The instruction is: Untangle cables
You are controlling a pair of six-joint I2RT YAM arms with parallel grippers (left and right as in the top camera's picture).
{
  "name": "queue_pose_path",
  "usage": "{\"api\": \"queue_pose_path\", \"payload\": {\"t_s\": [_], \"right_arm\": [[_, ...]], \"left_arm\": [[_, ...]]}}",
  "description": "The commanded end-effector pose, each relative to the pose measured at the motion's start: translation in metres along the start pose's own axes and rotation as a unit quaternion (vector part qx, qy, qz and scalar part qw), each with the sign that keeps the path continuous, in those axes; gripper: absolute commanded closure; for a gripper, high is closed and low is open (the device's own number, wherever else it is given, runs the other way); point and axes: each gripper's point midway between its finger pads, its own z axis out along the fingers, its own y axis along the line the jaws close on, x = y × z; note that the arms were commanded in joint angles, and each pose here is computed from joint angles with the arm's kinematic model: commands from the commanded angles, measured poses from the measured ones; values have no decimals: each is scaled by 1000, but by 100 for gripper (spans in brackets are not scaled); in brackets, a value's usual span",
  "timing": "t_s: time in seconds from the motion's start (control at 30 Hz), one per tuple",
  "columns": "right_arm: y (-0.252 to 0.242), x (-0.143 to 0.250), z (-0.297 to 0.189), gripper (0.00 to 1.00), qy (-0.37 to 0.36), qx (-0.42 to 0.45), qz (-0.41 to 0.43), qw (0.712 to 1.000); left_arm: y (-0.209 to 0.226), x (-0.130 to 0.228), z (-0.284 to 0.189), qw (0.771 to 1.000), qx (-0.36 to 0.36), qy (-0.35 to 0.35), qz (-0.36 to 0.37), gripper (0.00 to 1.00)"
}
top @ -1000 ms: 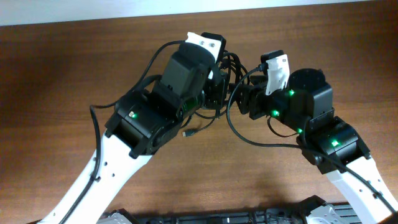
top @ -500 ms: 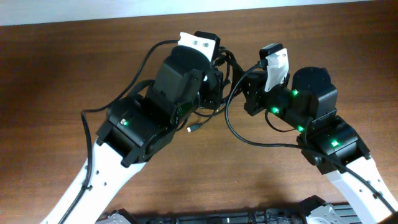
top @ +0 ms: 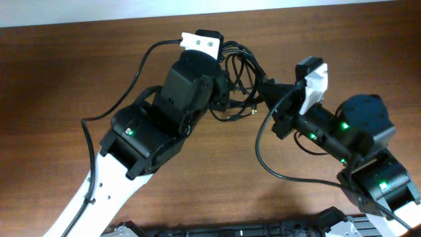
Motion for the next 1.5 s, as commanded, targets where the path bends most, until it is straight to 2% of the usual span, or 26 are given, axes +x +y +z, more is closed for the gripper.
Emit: {"api": "queue_pose_path", "payload": {"t_s": [0.0,0.13,0.23,0.33,0.47,0.5,0.9,1.03,1.07,1.13,1.2,1.3,1.47], "right_arm": [[1,-15,-17,96,-33,14,-15,999],[0,-22,-25,96,-49,28,-18,998],[-8,-27,-31,96,-63,55,-3,996],[-29,-27,-36,96,-71,114,15,991],[-81,-4,-50,96,-39,265,33,963],[-86,2,-51,96,-30,278,38,959],[-103,55,-40,96,73,311,79,944],[-100,68,-31,78,103,296,84,946],[-98,70,-27,71,109,286,86,948],[-91,76,-20,50,123,261,93,953],[-87,76,-17,41,126,246,92,957],[-80,73,-13,34,123,225,95,962],[-46,67,-2,33,130,117,39,984]], "left_arm": [[15,-11,-12,999,-29,-26,-3,100],[17,-6,-12,999,-34,-16,-4,100],[22,0,-12,999,-42,-4,-34,100],[32,5,-11,996,-57,7,-72,100],[30,9,-12,995,-47,17,-84,100],[28,9,-14,995,-41,18,-85,100],[24,-4,-35,995,-13,-12,-93,100],[24,-8,-41,995,-8,-22,-96,100],[24,-9,-42,995,-7,-24,-97,100],[25,-10,-46,996,-5,-29,-87,100],[25,-10,-46,996,-5,-28,-87,100],[25,-10,-46,996,-5,-28,-85,100],[24,-12,-46,998,-6,-31,-62,100]]}}
